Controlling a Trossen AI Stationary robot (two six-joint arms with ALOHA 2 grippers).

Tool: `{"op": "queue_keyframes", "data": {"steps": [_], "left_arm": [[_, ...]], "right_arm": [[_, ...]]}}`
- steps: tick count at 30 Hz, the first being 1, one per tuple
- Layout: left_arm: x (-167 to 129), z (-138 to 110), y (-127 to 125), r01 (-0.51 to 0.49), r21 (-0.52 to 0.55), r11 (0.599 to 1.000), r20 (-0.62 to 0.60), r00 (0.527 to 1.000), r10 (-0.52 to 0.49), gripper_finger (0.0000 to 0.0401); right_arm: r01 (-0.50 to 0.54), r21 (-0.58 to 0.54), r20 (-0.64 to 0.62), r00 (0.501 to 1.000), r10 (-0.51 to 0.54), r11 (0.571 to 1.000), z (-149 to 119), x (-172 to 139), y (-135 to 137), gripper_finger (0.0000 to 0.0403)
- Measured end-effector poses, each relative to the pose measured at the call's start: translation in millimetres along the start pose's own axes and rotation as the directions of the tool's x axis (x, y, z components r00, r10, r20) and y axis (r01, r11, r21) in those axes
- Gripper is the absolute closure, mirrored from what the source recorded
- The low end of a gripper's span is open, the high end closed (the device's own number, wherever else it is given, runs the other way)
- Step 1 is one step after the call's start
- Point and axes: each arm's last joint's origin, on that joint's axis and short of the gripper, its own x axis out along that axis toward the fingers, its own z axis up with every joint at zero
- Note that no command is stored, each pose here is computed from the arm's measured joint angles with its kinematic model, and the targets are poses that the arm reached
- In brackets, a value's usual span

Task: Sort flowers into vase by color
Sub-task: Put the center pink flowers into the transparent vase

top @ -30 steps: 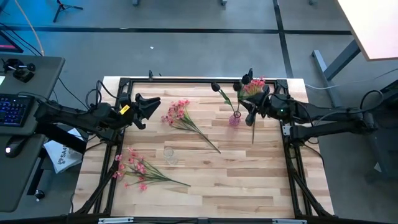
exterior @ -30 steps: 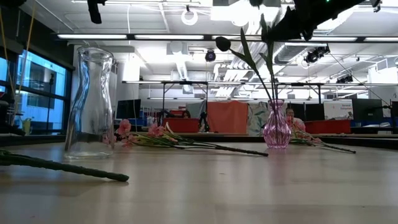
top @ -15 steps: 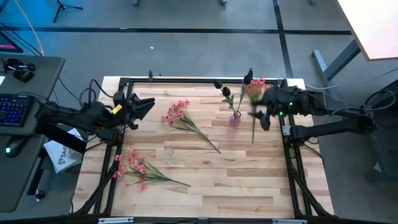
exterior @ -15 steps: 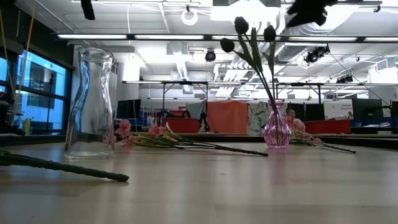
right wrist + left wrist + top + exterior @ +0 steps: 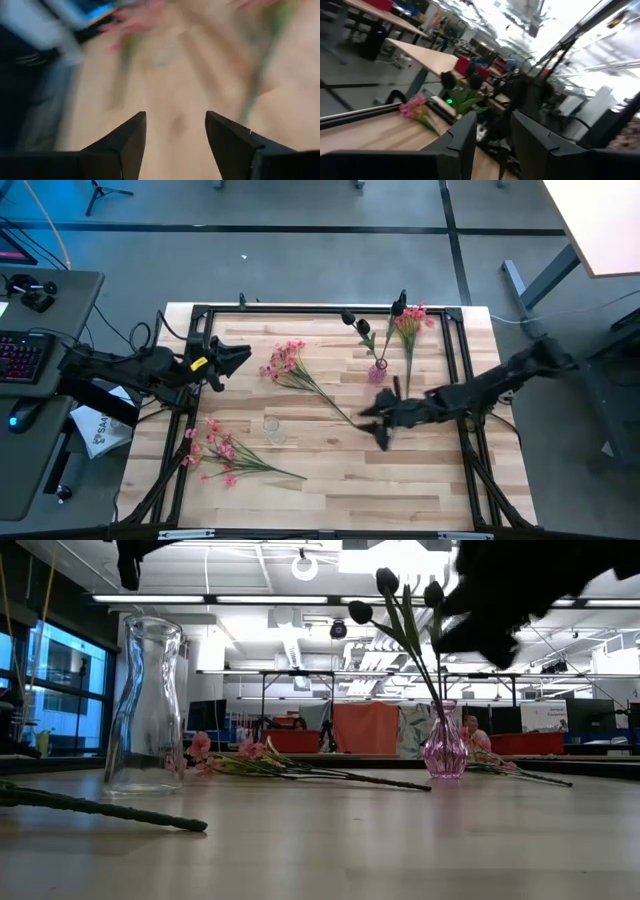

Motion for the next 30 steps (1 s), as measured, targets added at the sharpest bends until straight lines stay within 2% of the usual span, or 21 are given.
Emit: {"op": "queue_keyframes", "data": {"steps": [3,9,11,13,15,18,23,30], "left_arm": [[0.0,-1.8,1.9,-0.031,0.02,0.999,-0.009,0.999,0.031,0.0291],[-0.1,-2.4,1.8,-0.021,0.022,1.0,-0.019,1.0,0.022,0.0291],[-0.1,-2.7,1.3,-0.002,0.023,1.0,-0.03,1.0,0.002,0.0291],[-0.1,-3.3,0.9,0.017,0.023,1.0,-0.044,0.999,-0.016,0.0291],[-0.2,-4.7,1.1,0.024,0.03,0.999,-0.062,0.998,-0.022,0.0291],[-0.4,-7.1,2.2,0.024,0.044,0.999,-0.089,0.996,-0.02,0.0291],[-1.1,-13.4,6.0,-0.002,0.073,0.997,-0.15,0.989,0.013,0.0291],[-2.7,-20.2,8.6,0.017,0.066,0.998,-0.241,0.97,-0.001,0.0291]], "right_arm": [[0.158,-0.103,0.026,0.987,-0.157,0.982,7.8,31.0,-2.7,0.0208],[0.273,-0.214,-0.008,0.96,-0.281,0.938,24.1,86.5,-9.8,0.0208],[0.323,-0.198,-0.028,0.942,-0.334,0.926,24.1,101.0,-17.4,0.0208],[0.381,-0.12,-0.047,0.92,-0.389,0.917,22.3,113.5,-29.0,0.0208],[0.397,-0.046,-0.074,0.914,-0.399,0.917,22.5,123.5,-38.6,0.0208],[0.392,-0.015,-0.083,0.916,-0.392,0.92,27.4,135.0,-44.6,0.0208],[0.408,-0.048,-0.108,0.905,-0.411,0.912,24.4,149.1,-52.5,0.0215],[0.42,-0.066,-0.174,0.889,-0.424,0.905,9.0,161.0,-60.9,0.0235]]}}
